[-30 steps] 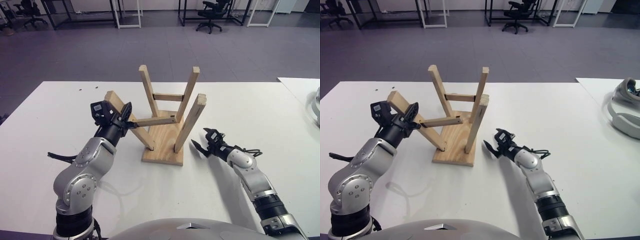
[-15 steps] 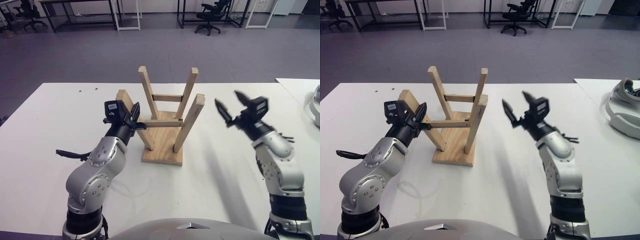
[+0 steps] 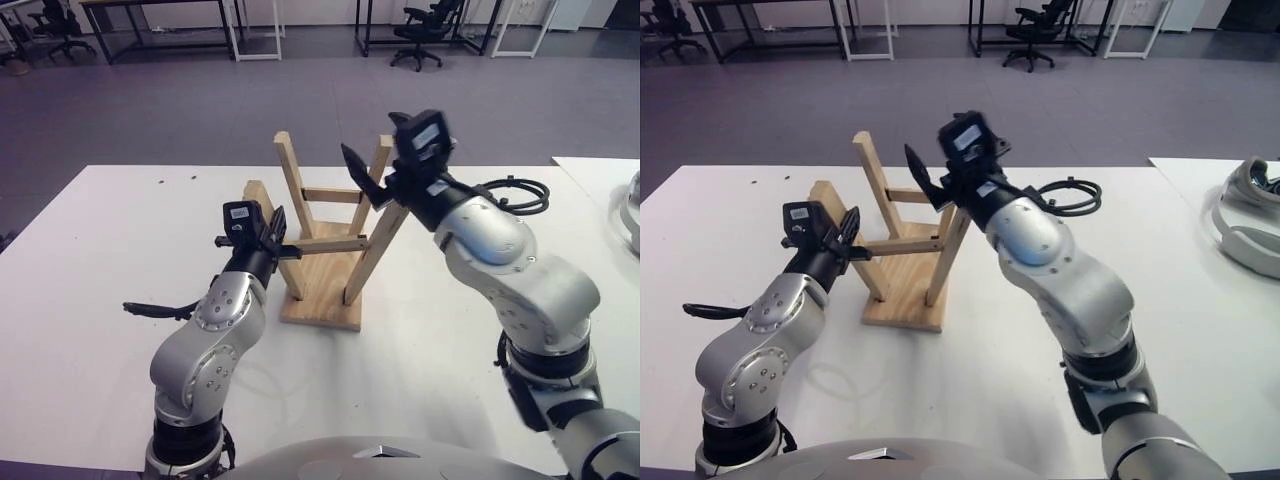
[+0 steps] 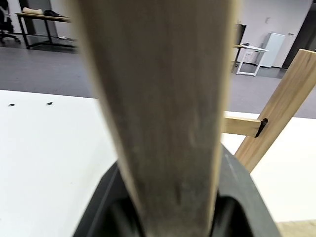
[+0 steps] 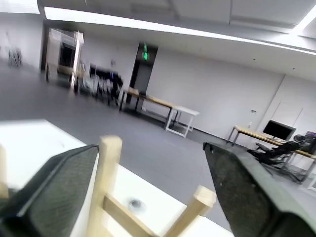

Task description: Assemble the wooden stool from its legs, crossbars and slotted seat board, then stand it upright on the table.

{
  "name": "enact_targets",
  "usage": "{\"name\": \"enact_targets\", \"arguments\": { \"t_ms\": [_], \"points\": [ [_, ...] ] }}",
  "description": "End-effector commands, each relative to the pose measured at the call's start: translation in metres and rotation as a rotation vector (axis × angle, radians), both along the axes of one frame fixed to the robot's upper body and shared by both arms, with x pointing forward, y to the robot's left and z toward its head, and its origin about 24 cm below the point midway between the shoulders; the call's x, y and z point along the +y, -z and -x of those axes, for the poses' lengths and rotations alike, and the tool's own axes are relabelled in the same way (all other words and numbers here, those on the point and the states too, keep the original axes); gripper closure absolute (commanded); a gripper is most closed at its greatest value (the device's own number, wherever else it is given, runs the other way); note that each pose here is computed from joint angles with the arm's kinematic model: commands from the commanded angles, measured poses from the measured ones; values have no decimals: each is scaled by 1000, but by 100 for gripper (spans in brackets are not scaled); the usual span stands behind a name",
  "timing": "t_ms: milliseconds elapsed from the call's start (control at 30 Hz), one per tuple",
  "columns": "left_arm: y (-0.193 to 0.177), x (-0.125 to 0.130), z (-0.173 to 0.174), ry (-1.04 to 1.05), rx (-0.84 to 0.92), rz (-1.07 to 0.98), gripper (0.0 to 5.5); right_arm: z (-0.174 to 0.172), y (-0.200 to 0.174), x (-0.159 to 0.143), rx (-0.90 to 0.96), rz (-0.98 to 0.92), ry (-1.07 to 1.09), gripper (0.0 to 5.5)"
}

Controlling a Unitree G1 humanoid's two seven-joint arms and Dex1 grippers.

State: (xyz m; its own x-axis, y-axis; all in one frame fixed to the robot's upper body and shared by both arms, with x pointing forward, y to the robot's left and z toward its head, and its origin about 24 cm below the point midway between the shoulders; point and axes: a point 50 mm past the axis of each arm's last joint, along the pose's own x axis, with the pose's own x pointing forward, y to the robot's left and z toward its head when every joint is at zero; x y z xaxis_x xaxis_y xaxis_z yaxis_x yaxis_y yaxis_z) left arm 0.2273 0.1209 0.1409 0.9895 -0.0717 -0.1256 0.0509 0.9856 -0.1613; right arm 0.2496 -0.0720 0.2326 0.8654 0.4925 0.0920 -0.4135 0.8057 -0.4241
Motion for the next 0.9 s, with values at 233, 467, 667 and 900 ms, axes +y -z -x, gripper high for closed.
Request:
{"name": "enact_targets", "arguments": {
  "t_ms": [233,467,667,900],
  "points": [
    [37,-6,9,-115,259,56,447,6,19,4,-29,692,0,154],
    [28,-26,14,-88,253,73,448,2,18,20,-147,728,8,154],
    [27,-26,18,-130,258,73,448,16,45,24,17,699,-66,154],
    [24,-30,17,-120,246,69,448,29,114,13,286,919,-100,154]
  ]
}}
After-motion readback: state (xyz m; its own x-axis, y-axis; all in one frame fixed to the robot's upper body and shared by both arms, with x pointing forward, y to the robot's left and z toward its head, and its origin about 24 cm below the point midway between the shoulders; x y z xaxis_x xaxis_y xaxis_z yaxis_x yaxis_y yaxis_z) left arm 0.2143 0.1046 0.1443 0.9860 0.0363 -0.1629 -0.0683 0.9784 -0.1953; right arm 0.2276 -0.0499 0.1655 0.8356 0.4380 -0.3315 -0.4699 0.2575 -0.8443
